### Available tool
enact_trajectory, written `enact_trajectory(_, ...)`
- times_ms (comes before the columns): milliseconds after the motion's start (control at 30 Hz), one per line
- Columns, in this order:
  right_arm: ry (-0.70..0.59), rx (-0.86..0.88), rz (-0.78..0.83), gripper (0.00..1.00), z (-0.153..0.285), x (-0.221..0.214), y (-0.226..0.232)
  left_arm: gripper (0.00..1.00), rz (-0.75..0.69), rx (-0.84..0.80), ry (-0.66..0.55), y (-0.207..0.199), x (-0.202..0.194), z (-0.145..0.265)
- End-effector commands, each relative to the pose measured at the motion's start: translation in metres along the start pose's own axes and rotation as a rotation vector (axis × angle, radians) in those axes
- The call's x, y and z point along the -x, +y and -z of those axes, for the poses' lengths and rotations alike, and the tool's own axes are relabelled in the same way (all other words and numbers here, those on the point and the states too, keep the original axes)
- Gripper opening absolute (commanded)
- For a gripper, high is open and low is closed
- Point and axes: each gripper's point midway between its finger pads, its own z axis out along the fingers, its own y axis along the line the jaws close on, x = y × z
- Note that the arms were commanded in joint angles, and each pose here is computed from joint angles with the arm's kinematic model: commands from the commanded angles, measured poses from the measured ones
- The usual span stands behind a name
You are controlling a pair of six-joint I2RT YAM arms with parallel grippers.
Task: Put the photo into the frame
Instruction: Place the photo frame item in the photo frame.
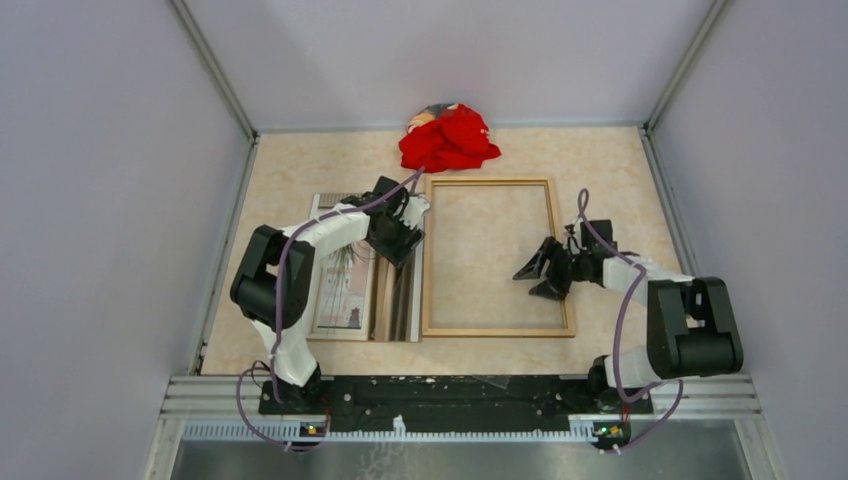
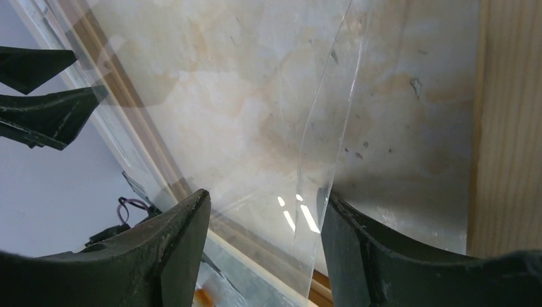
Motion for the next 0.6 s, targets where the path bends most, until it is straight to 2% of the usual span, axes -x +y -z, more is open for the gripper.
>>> enact_trajectory(0, -0.047, -0.011, 0.022, 0.64, 0.009, 0.0, -0.002, 0.75, 0.002, 0.002, -0.02, -0.002, 0.005, -0.001)
enact_trajectory(367, -0.051, -0.177, 0.004, 0.68, 0.018, -0.031, -0.032, 0.74, -0.01, 0.005, -0.016, -0.006, 0.004, 0.0)
enact_trajectory(567, -0.068, -0.13, -0.035, 0.67, 0.013, -0.041, -0.024, 0.74, -0.012, 0.003, -0.019, -0.008, 0.004, 0.001)
